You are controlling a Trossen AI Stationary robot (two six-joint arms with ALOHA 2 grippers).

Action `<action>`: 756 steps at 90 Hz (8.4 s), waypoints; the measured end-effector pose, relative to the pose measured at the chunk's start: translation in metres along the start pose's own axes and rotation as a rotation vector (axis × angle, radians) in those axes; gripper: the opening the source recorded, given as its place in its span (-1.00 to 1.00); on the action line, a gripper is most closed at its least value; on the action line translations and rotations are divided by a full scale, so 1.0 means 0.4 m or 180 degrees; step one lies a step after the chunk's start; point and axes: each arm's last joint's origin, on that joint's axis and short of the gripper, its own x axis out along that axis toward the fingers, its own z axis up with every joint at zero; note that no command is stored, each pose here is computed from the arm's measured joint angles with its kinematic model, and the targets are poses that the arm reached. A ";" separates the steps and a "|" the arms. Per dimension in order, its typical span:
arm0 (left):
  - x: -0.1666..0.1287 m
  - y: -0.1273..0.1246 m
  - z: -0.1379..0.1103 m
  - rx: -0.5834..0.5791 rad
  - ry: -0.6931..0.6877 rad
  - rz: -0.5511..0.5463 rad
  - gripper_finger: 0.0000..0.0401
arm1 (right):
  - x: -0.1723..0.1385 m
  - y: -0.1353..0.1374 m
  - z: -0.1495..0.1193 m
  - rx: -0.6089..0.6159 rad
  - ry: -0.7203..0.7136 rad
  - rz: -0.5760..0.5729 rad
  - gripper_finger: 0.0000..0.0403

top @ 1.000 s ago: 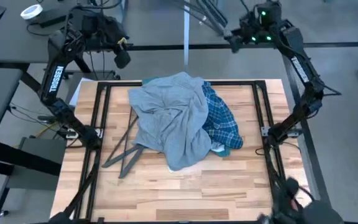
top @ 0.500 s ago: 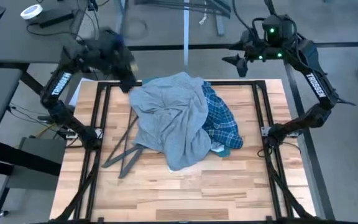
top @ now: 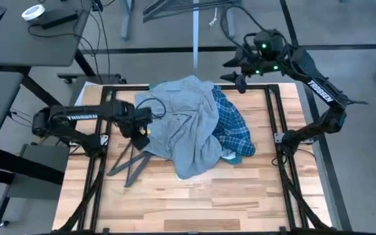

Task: Hang clothes
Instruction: Hang the gray hanger on the hanger rack

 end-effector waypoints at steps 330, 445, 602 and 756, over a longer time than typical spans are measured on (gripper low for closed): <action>-0.523 -0.210 -0.041 0.1347 -0.0584 -0.3982 -0.73 | 0.078 0.130 0.028 -0.1493 -0.0417 0.0474 0.19; -0.483 -0.192 0.003 0.1280 -0.1009 -0.3449 -0.28 | 0.181 0.209 0.017 -0.1546 -0.0126 0.1391 -0.86; -0.640 0.220 0.197 0.1398 -0.4621 0.1805 -0.17 | 0.169 -0.492 0.026 0.0979 -0.0861 -0.0732 -0.86; 0.087 0.058 -0.027 0.0723 -0.0188 0.0342 -0.17 | 0.170 0.096 -0.124 0.0599 0.0418 0.1283 0.18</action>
